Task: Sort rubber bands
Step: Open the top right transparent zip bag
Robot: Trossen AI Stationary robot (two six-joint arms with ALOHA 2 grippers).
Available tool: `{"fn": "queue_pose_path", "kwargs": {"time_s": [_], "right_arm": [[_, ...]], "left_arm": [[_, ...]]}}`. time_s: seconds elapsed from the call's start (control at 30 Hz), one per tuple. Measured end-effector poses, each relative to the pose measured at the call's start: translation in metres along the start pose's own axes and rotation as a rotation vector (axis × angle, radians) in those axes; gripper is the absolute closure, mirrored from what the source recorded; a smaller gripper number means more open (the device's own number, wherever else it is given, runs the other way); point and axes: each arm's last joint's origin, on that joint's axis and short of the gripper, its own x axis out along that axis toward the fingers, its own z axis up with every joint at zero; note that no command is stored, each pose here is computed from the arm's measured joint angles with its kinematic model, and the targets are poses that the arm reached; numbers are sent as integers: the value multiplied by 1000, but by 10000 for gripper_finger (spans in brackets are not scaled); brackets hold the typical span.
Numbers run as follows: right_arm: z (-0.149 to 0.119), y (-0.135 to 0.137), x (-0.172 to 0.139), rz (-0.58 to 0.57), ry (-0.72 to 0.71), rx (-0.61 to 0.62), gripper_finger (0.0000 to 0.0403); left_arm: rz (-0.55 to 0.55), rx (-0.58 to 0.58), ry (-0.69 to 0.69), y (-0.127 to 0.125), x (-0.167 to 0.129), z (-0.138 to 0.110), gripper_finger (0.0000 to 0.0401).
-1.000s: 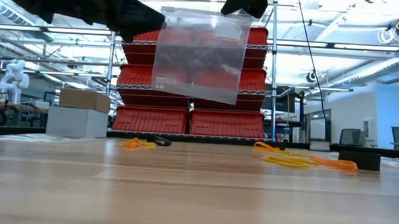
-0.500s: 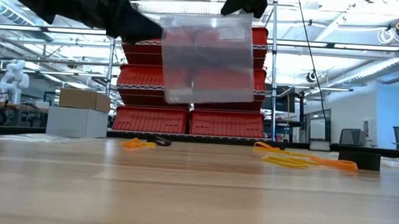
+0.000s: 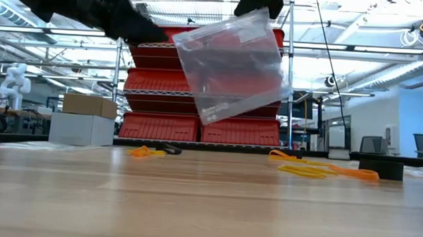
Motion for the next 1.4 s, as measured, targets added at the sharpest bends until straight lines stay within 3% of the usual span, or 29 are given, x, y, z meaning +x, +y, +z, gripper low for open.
{"fn": "queue_pose_path", "kwargs": {"time_s": [0.27, 0.57, 0.7, 0.87, 1.03, 1.4], "right_arm": [[0, 0, 0, -8, -1, -3, 403], [-8, -3, 0, -58, 76, -1, 401], [-15, 0, 8, -37, 131, 46, 374], [-32, 25, 50, 14, 206, 103, 309], [-51, 56, 106, -47, 263, 131, 257], [-87, 83, 169, -180, 316, 229, 250]], "left_arm": [[-33, -106, 46, -6, 4, -5, 274], [-55, -123, 82, -14, 20, -14, 274], [-10, -106, 76, -12, 17, -12, 274], [51, -71, 73, -8, 11, -9, 274], [61, -45, 76, -6, 8, -9, 274], [59, -21, 110, -7, 8, -12, 274]]}}
